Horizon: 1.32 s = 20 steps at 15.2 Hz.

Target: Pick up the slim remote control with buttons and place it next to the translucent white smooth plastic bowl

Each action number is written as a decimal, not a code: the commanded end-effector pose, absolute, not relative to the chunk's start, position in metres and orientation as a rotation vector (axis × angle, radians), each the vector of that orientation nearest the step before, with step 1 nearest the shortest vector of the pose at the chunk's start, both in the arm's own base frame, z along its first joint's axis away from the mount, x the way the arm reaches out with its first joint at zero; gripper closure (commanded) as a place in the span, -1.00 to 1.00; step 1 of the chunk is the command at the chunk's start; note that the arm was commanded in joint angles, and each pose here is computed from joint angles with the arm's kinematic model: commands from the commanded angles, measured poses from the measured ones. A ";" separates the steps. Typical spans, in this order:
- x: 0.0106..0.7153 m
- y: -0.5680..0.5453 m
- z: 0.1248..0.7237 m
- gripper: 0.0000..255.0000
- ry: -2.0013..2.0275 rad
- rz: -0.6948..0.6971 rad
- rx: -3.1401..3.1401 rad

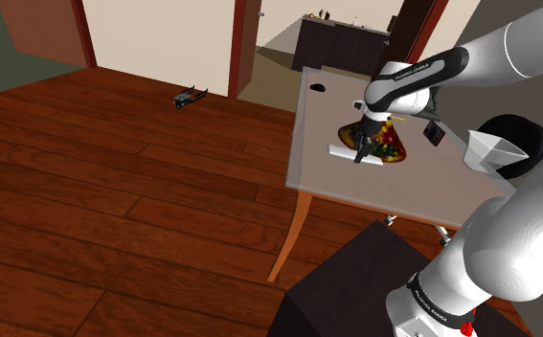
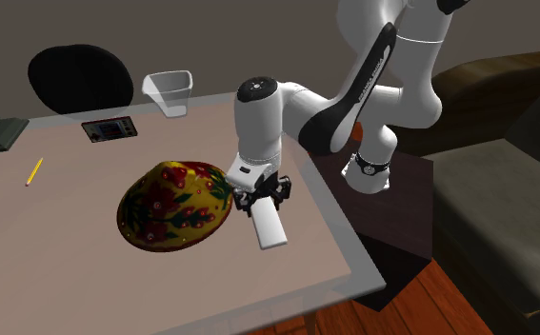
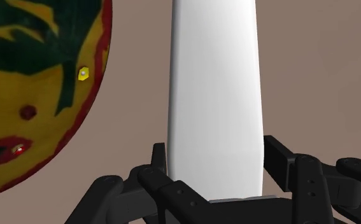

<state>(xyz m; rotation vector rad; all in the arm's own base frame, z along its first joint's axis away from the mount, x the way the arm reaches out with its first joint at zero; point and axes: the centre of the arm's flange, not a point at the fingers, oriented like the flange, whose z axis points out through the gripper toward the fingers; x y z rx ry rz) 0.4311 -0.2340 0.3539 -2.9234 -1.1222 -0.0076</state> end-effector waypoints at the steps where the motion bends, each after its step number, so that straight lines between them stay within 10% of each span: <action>1: 0.431 -0.234 0.364 1.00 -1.122 -0.007 -2.923; 20: 0.431 -0.234 0.465 1.00 -1.122 -0.007 -2.923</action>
